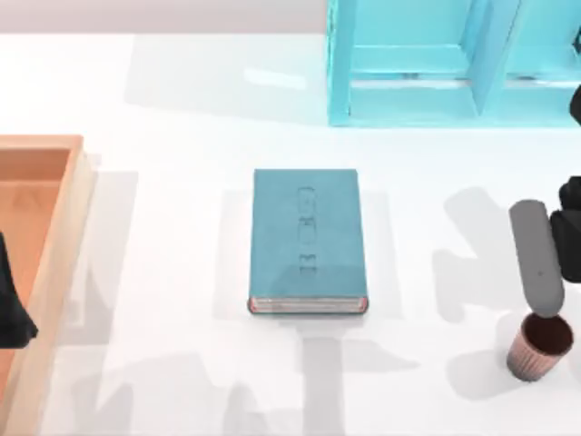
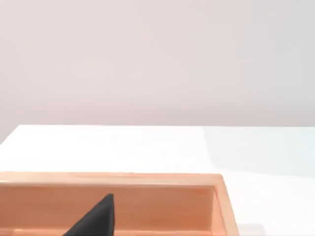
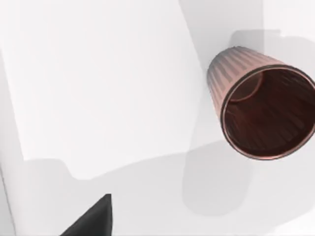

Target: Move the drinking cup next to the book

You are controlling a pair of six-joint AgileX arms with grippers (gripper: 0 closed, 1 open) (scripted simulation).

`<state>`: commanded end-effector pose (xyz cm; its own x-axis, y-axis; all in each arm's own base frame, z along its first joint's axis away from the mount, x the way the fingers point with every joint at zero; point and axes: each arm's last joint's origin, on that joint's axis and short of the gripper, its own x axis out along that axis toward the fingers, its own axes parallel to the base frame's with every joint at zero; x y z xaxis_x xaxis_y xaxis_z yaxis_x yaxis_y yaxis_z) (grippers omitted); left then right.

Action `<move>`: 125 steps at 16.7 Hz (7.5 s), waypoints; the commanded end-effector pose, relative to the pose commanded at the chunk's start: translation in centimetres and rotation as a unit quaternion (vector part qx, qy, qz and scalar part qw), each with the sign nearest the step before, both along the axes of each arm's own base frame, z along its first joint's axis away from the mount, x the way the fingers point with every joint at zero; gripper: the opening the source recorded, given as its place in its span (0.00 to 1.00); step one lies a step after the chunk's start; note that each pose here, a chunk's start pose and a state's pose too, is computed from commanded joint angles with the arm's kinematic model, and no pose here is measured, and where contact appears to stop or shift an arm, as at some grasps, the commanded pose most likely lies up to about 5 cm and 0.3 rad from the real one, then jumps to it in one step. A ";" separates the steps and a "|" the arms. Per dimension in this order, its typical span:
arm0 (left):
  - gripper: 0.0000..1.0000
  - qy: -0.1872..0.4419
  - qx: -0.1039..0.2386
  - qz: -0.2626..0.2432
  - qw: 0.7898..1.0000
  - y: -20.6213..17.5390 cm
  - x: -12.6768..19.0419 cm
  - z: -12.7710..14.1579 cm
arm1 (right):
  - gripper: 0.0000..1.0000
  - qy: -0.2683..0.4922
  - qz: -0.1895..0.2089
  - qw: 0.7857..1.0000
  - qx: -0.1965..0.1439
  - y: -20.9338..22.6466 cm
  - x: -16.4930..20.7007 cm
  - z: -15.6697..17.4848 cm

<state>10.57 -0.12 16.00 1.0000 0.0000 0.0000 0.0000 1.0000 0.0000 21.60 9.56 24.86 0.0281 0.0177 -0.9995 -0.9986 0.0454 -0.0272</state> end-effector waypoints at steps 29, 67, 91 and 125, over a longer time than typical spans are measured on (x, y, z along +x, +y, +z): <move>1.00 0.000 0.000 0.000 1.000 0.0 0.0 0.0 | 0.55 0.014 0.018 1.000 -0.008 0.4 0.4 -10.0; 1.00 0.000 0.000 0.000 1.000 0.0 0.0 0.0 | 0.00 0.030 -0.091 0.995 -0.016 2.7 1.8 -4.4; 1.00 0.000 0.000 0.000 1.000 0.0 0.0 0.0 | 0.00 0.005 -0.693 0.719 0.054 9.7 7.1 1.2; 1.00 0.000 0.000 0.000 1.000 0.0 0.0 0.0 | 1.00 0.005 -0.693 0.719 0.054 10.0 7.6 -5.3</move>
<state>10.57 -0.12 16.00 1.0000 0.0000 0.0000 0.0000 1.0000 0.0000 29.21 19.54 19.55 0.0868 0.0569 -0.9946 0.0074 0.9983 0.0578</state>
